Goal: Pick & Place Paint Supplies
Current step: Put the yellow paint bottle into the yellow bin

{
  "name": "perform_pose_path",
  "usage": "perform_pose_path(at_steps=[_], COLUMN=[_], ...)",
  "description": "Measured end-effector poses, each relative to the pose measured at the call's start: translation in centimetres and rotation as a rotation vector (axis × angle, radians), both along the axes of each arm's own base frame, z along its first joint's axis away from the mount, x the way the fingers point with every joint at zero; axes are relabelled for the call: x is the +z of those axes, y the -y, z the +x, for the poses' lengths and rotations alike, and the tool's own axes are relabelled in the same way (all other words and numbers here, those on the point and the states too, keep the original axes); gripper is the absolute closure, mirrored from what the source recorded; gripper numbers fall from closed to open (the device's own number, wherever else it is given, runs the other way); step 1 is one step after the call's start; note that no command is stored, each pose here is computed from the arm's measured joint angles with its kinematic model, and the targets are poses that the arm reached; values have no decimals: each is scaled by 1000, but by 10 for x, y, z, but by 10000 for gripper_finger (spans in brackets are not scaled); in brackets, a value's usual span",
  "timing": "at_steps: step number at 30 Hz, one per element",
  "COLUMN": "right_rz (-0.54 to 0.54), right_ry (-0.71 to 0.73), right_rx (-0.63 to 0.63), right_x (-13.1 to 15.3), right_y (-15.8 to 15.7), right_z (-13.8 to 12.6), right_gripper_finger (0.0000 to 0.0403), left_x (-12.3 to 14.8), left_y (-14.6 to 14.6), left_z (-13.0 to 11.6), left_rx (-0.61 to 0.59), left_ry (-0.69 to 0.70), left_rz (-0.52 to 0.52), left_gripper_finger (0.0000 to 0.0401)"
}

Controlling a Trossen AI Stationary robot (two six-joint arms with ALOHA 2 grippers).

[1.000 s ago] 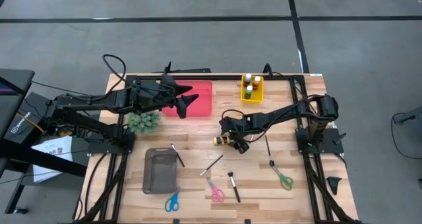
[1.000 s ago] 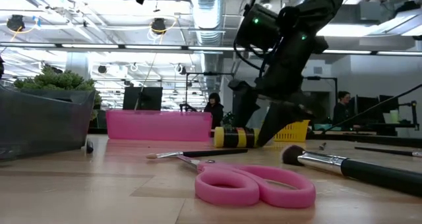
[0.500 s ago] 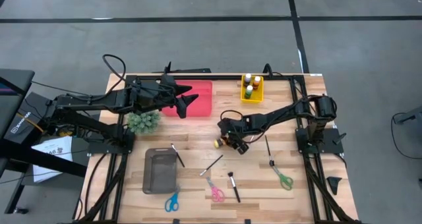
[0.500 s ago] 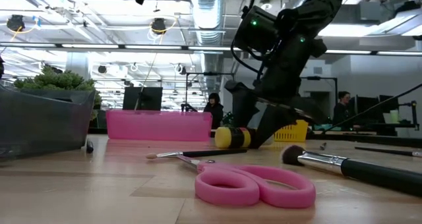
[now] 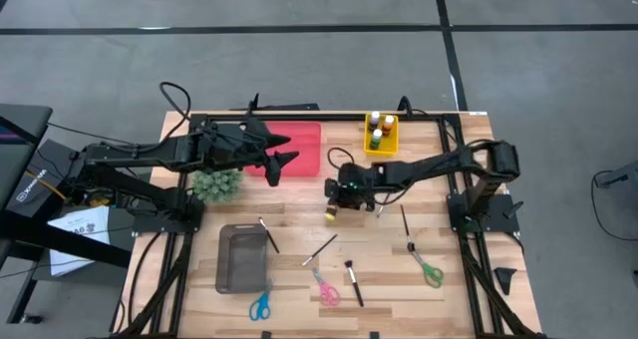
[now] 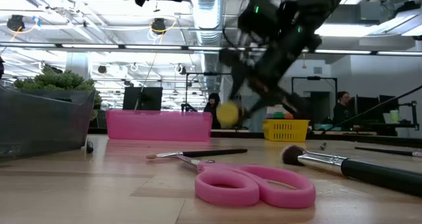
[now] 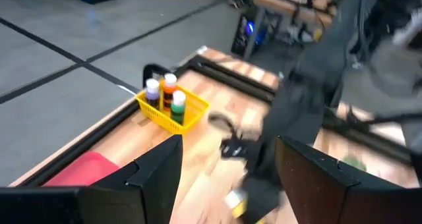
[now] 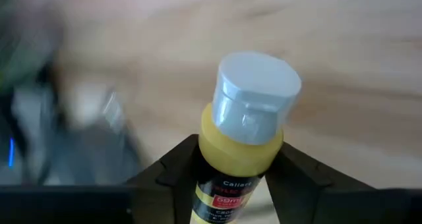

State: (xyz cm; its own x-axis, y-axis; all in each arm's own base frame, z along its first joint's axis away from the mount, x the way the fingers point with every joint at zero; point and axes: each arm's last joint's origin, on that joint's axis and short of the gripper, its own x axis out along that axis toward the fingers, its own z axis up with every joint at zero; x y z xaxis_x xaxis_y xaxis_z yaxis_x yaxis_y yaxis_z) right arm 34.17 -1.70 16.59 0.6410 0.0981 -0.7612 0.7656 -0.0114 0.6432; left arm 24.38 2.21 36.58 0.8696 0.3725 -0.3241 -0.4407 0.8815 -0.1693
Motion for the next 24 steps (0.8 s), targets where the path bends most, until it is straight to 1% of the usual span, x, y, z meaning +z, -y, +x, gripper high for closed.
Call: perform_pose_path(at_steps=[3,7,9,11,13,15,16,19,20,24], right_rz=[-93,-203,-258,-302,-347,-416,-456,-598,-642,-756], right_ry=[114,316,415,517,576,619,624,667,695,790], right_rx=[253,546,667,752,779,757,732,604,558,442], right_x=[24,60,75,88,101,111,115,130,136,153], right_y=[-7,-13,-16,-18,-19,-16,-13,-4,-1,10], right_z=[-6,-17,-23,-28,-34,-37,-38,-40,-40,-41], right_gripper_finger=[247,250,253,255,256,256,256,256,256,257], left_x=[-4,-8,-9,-11,-13,-17,-19,-25,-26,-29], left_y=[2,6,8,10,11,11,11,11,12,18], left_z=[-1,-2,-1,2,6,11,13,22,27,37], left_rx=[-83,-251,-339,-407,-441,-425,-416,-392,-395,-417], left_ry=[-59,-127,-132,-128,-125,-130,-132,-121,-91,64], left_rz=[25,63,67,53,28,-20,-48,-111,-113,-124], left_gripper_finger=[169,169,169,169,169,169,169,169,169,169])
